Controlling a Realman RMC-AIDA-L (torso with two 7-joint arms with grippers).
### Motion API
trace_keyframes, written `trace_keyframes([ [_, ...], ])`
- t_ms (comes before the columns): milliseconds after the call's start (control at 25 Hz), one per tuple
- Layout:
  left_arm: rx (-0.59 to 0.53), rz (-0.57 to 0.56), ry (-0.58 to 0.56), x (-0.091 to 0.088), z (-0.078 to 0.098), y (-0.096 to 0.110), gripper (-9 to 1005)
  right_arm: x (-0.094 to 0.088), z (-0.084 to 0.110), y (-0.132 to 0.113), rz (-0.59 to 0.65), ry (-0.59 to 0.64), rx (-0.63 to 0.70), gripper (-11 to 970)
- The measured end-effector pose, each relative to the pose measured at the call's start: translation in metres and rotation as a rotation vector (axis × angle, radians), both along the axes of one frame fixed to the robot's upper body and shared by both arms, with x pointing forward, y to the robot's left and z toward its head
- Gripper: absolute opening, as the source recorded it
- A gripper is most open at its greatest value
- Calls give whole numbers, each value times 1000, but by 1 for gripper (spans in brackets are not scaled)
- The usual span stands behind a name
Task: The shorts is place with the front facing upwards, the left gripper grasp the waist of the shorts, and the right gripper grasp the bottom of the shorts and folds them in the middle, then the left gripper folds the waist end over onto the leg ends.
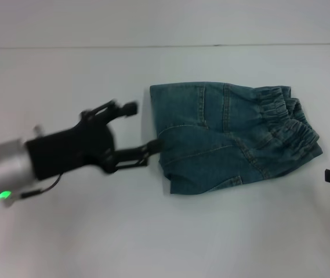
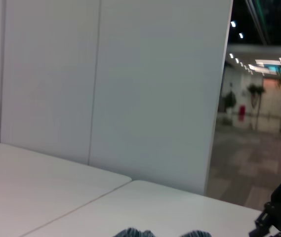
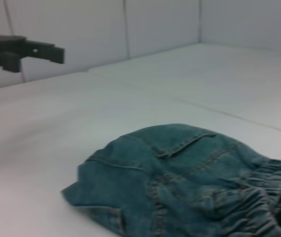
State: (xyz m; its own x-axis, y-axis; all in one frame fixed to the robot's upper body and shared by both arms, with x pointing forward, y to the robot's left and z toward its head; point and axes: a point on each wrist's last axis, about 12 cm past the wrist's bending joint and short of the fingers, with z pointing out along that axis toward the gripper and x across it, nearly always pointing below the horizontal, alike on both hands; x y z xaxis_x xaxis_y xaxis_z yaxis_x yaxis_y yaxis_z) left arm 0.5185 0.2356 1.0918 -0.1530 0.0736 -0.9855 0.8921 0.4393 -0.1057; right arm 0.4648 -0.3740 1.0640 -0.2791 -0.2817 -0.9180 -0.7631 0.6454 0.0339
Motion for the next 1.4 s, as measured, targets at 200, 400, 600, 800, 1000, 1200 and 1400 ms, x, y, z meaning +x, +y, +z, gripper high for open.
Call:
trace_keyframes([
  [200, -3, 23, 24, -35, -20, 40, 939, -5, 12, 1, 79, 11, 0, 263],
  [400, 24, 19, 72, -61, -29, 62, 939, -13, 22, 1, 155, 8, -17, 367],
  [600, 23, 24, 93, -84, -34, 77, 938, -23, 24, -5, 167, 24, -40, 637],
  [800, 26, 23, 122, -97, -37, 84, 938, -31, 26, -11, 149, 13, -56, 840],
  [1000, 36, 1, 149, -100, -41, 82, 939, -34, 26, -13, 145, -11, -55, 879],
  [1200, 38, -8, 153, -100, -41, 81, 939, -33, 26, -12, 149, -14, -54, 879],
  [1400, 39, -7, 157, -102, -42, 81, 939, -33, 25, -12, 150, -17, -56, 879],
])
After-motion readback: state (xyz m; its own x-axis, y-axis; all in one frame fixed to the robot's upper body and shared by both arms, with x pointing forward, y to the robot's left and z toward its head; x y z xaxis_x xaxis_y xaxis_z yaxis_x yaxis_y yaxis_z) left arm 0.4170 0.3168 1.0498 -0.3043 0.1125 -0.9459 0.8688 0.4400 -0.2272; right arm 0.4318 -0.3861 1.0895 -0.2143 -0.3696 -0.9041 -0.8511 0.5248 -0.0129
